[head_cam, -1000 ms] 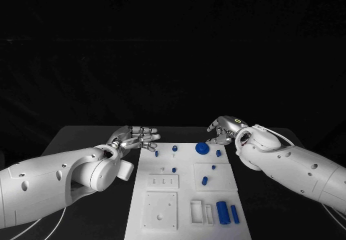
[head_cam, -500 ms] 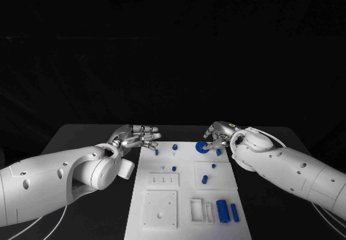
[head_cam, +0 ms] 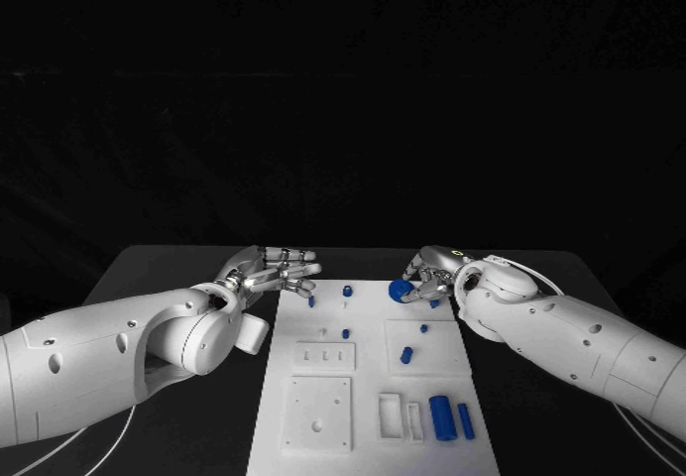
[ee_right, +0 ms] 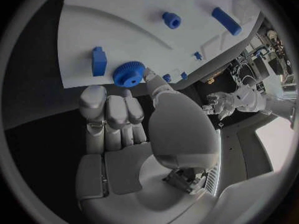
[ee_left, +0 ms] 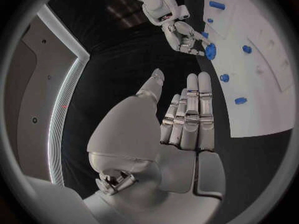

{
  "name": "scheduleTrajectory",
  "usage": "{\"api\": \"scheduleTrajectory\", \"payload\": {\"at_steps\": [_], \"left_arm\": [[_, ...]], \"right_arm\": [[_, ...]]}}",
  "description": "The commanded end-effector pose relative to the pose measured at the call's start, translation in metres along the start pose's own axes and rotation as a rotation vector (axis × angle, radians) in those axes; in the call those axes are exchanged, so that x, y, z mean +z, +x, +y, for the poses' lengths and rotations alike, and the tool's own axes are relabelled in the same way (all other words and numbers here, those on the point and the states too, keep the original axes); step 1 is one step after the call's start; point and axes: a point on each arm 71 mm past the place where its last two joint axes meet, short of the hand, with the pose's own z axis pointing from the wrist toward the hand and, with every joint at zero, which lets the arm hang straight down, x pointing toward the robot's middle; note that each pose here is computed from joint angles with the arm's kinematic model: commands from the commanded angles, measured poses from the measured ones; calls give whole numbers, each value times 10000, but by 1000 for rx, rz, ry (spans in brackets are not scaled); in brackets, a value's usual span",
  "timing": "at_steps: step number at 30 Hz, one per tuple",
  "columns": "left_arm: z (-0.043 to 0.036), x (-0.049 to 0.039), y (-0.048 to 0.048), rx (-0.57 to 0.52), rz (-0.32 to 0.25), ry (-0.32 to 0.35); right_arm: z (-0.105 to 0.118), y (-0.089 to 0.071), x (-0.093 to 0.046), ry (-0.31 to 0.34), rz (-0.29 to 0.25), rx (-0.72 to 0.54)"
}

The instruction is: Assemble the parts on the task board

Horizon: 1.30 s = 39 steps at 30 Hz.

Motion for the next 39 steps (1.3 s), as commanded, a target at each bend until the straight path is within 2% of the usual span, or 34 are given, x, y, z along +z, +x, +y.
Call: {"api": "scheduleTrajectory", "payload": {"at_steps": [1, 39], "left_arm": [[-22, 7, 26, 0, 20, 14], [-21, 23, 59, 1, 32, 11]], "right_arm": [[8, 20, 7, -9, 12, 0], [7, 123, 75, 9, 31, -27]]}}
